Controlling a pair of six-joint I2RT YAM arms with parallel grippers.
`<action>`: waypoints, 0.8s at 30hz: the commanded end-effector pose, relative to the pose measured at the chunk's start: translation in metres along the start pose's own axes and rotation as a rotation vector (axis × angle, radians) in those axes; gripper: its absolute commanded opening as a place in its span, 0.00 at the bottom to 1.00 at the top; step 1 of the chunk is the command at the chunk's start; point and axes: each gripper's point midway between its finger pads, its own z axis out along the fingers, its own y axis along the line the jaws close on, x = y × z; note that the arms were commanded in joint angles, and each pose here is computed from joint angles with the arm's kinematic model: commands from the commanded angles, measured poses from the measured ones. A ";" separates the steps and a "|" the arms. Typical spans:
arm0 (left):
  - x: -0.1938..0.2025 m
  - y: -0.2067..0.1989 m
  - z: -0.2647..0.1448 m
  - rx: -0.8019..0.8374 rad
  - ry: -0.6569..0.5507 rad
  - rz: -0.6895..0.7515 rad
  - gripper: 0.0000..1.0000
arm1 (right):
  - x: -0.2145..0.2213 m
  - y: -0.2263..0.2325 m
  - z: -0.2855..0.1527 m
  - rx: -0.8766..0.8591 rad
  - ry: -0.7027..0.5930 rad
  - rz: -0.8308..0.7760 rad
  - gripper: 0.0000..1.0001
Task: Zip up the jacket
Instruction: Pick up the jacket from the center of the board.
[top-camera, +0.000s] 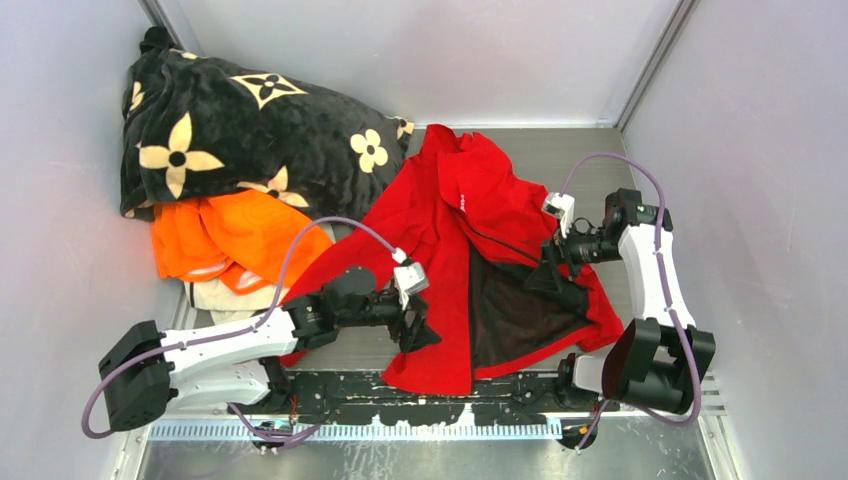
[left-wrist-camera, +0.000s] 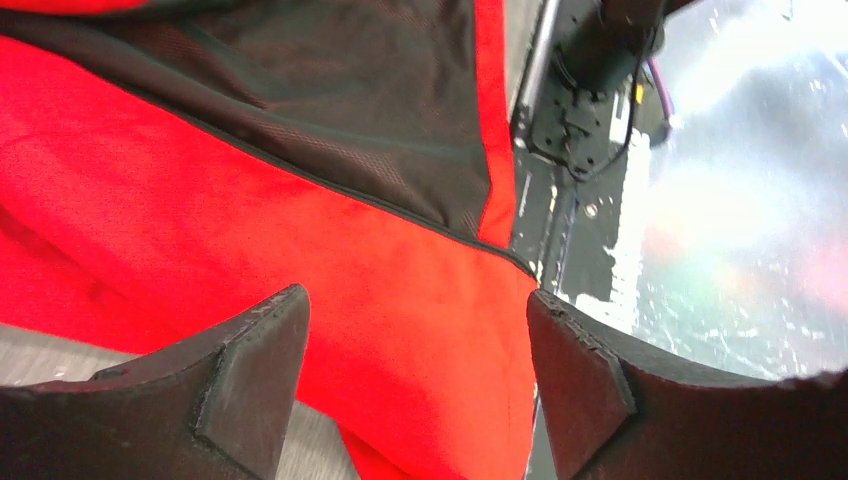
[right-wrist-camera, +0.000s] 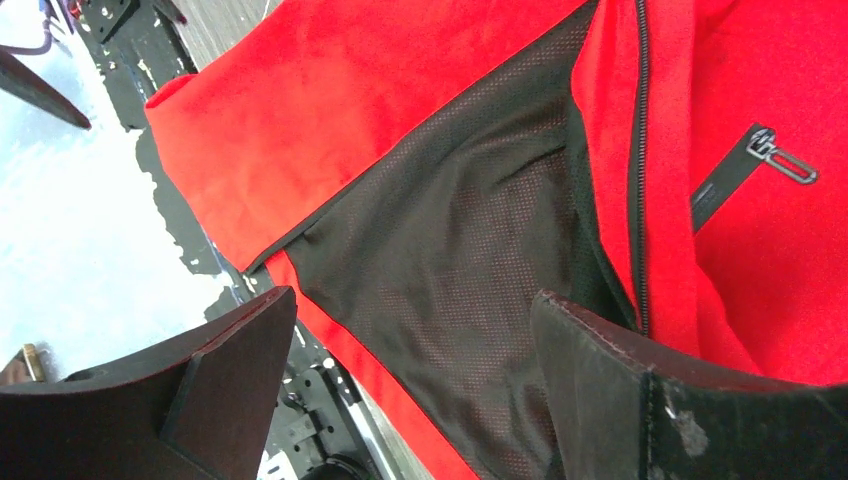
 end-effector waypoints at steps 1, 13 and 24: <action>-0.001 -0.025 0.006 0.174 -0.004 0.088 0.78 | -0.009 -0.008 0.002 0.099 -0.008 0.045 0.92; 0.081 -0.062 0.021 0.182 0.212 0.533 0.75 | -0.010 0.009 0.013 0.063 -0.128 0.004 0.92; 0.118 -0.050 0.052 0.022 0.382 0.848 0.72 | -0.012 0.020 0.008 0.086 -0.152 -0.043 0.92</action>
